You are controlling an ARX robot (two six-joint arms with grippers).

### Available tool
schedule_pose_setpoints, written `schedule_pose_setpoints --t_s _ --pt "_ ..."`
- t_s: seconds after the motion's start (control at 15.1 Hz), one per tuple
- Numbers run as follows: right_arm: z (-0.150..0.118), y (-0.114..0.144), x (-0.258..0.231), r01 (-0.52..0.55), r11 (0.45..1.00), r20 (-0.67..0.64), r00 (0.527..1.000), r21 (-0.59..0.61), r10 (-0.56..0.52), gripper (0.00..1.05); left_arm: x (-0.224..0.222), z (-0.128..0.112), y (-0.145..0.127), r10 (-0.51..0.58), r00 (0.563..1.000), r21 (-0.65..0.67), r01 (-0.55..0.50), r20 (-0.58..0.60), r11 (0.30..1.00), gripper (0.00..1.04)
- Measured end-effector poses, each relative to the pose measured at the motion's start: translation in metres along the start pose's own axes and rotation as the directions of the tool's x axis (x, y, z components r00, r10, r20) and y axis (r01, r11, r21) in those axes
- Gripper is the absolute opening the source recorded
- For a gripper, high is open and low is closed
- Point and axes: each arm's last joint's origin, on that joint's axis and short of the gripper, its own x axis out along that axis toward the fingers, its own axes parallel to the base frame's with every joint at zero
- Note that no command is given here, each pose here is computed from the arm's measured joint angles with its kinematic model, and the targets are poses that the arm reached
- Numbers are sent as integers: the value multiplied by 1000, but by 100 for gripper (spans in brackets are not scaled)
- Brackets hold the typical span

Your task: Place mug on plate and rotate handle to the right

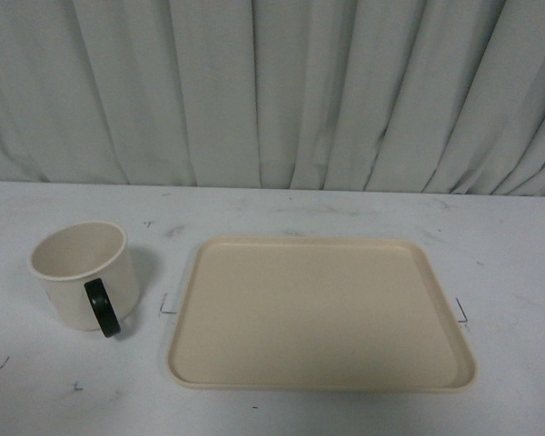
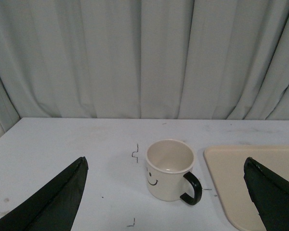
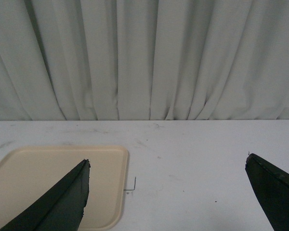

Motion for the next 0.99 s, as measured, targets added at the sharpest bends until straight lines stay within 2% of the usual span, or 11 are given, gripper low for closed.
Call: schedule_pose_setpoints --t_s 0.99 --pt "0 0 0 0 1000 0 1000 0 0 98 0 0 0 0 1000 0 0 0 1000 98"
